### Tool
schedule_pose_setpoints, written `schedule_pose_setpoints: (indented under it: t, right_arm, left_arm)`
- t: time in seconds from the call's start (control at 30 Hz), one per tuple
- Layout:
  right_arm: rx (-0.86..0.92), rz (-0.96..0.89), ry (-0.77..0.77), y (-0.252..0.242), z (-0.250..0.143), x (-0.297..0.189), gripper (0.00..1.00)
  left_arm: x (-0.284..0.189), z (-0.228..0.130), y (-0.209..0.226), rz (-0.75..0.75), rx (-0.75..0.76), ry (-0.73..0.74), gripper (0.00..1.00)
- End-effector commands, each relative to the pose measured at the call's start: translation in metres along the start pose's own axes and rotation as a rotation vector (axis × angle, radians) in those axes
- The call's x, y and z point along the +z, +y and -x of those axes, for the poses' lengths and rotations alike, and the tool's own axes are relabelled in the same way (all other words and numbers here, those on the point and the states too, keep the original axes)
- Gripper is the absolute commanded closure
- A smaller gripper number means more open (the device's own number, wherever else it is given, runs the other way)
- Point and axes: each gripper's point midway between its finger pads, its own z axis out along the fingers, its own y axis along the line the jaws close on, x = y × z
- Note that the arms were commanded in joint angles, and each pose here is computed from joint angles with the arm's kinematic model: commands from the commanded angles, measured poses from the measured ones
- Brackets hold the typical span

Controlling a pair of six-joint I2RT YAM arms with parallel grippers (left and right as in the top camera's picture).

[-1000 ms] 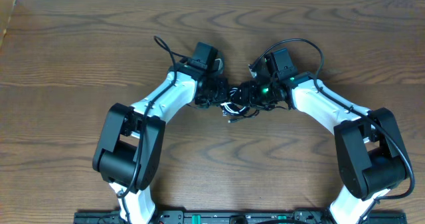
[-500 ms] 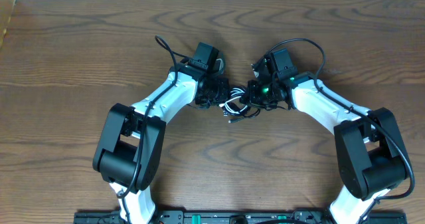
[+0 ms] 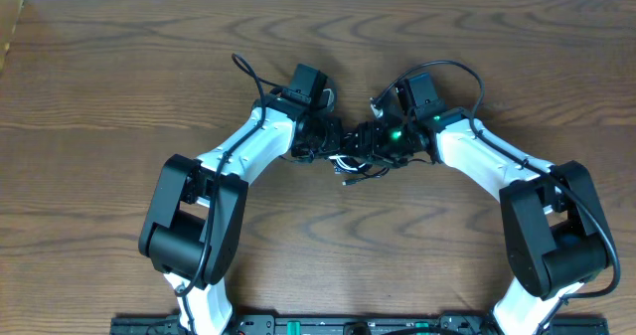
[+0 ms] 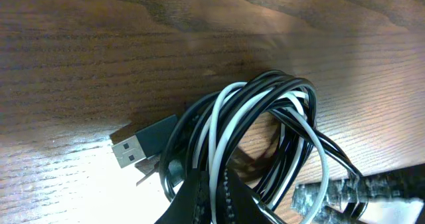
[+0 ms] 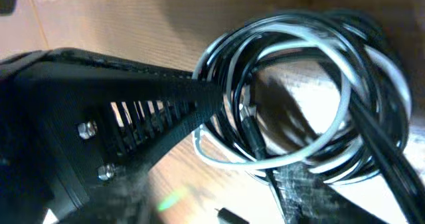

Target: Untangle cables

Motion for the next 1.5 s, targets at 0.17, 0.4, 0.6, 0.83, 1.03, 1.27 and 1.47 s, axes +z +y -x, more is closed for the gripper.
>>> schedule_pose_setpoints:
  t: [0.17,0.4,0.6,0.83,1.03,1.27,1.47]
  right_arm:
    - [0.271,-0.114,-0.019,-0.024,-0.005,0.003,0.65]
    - [0.631,-0.149,-0.064,-0.028,-0.006,0.005,0.62]
    - [0.686,-0.163,-0.119,-0.028,0.000,0.009,0.81]
    - [0.566,-0.196,-0.158,-0.038,0.010,0.003,0.99]
    - [0.399,-0.116,-0.172,-0.028,0.029,-0.003,0.99]
    - [0.278,-0.025,-0.170,-0.019,0.042,-0.013,0.99]
    - [0.277,-0.065,-0.203,-0.027,0.047,-0.014,0.99]
  left_arm:
    - [0.005,-0.003,0.005,0.013,0.010,0.012,0.92]
    - [0.005,-0.002,0.004,0.011,0.011,0.008,0.92]
    - [0.004,-0.007,0.007,0.021,0.003,0.029,0.92]
    - [0.004,-0.014,0.010,0.033,0.076,0.060,0.92]
    - [0.003,-0.028,0.017,0.052,0.163,0.117,0.92]
    - [0.002,-0.034,0.015,0.033,0.188,0.146,0.92]
    - [-0.002,-0.047,-0.019,-0.171,0.175,0.205,0.92]
